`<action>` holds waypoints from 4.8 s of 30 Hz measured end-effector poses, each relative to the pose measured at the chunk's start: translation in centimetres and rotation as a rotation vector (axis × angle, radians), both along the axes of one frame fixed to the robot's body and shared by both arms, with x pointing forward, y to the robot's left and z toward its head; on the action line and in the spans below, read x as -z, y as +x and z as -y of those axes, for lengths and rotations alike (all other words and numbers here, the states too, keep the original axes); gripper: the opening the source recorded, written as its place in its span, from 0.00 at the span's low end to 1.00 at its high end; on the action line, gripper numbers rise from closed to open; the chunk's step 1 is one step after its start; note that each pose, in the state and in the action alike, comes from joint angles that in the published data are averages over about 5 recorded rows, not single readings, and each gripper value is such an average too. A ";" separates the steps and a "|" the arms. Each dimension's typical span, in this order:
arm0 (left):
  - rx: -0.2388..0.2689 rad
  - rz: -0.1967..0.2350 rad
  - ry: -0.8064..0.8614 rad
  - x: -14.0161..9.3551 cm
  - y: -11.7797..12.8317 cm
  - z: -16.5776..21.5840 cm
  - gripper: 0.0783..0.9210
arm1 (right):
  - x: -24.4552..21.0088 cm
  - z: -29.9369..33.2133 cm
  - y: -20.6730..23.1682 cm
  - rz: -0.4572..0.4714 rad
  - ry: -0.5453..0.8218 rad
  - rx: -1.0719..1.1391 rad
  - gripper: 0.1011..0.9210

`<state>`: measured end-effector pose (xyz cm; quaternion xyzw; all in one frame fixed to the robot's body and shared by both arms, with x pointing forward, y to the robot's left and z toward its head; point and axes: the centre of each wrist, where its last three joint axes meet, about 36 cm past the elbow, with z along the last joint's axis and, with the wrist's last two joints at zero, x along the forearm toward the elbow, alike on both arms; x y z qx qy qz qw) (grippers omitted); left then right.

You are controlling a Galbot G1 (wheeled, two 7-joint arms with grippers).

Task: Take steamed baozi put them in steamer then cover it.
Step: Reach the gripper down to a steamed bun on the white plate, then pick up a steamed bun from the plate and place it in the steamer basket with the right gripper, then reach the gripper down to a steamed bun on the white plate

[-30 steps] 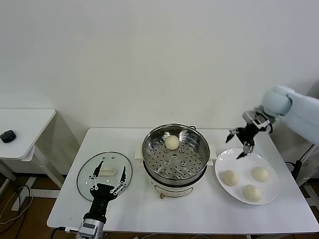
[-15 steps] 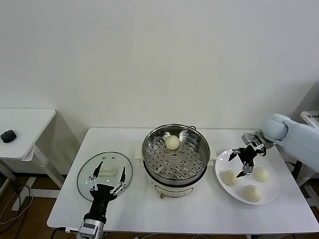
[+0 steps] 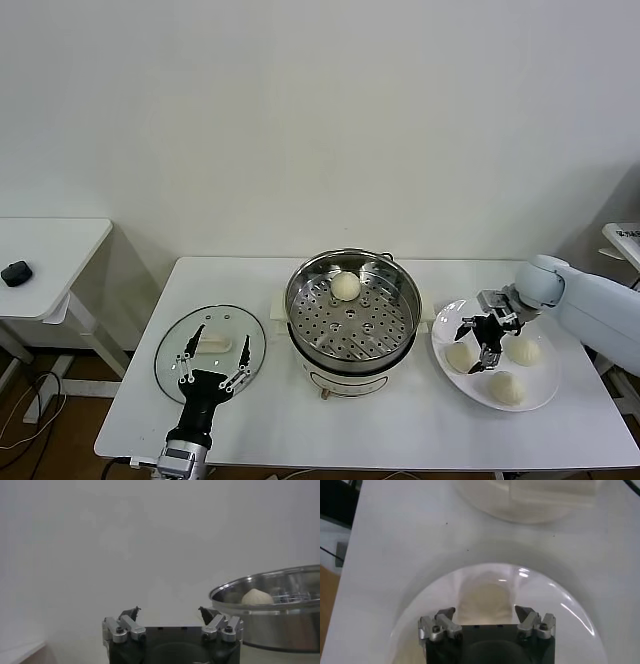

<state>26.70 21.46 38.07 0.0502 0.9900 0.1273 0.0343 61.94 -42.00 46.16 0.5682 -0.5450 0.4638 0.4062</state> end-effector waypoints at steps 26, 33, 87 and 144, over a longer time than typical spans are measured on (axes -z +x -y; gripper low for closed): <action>0.002 0.021 -0.006 -0.8 0.4 0.3 0.88 | -9.9 -2.5 2.6 0.063 -0.029 -0.087 0.63; 0.004 0.026 -0.006 -1.1 0.3 0.3 0.88 | -18.9 -7.7 4.2 0.104 -0.025 -0.175 0.62; -0.004 0.029 -0.014 -0.4 1.2 0.4 0.88 | -12.7 -36.6 2.3 0.093 -0.026 -0.387 0.70; 0.006 0.017 -0.016 -0.9 0.6 1.0 0.88 | -4.7 4.7 -4.1 -0.070 -0.134 -0.126 0.88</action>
